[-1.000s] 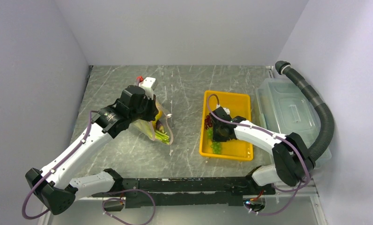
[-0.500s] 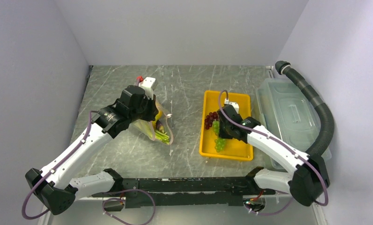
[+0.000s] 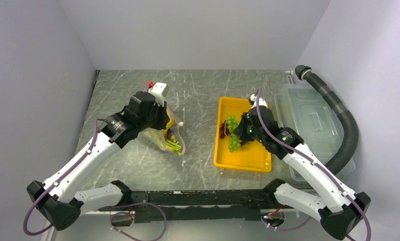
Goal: Place the food in the zip-top bag and seal the zipper
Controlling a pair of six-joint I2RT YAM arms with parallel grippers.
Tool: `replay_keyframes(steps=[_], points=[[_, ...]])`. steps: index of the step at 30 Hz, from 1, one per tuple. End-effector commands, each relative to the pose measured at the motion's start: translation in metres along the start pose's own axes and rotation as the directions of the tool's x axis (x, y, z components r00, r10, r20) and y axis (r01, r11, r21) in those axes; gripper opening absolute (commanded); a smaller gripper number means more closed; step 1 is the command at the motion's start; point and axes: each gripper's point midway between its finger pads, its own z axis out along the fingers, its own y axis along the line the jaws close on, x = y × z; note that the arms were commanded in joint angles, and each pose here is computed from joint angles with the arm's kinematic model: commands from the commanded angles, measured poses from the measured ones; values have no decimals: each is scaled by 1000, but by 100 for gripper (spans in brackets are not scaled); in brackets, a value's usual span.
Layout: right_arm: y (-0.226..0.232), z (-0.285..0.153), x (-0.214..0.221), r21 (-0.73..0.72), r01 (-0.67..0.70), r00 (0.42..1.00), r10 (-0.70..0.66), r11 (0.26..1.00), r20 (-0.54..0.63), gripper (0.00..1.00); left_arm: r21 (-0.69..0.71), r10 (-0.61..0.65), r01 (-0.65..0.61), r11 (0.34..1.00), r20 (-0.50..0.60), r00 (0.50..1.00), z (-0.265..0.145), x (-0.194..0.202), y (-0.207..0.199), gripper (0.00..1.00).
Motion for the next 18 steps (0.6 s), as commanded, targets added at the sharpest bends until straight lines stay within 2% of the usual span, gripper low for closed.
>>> replay_keyframes(steps=[1,10,18], points=[[47,-25,-27,-229,55,997,-39,972,74,0,18,-1,0,1000,75,997,-8,-21,-4,0],[116,-56,-24,-518,175,984,-155,837,83,0,20,-2,1,1000,72,997,-7,-20,-4,0],[164,-57,-4,-582,235,965,-256,778,47,0,27,-3,1,1000,73,997,-7,-21,-5,0]])
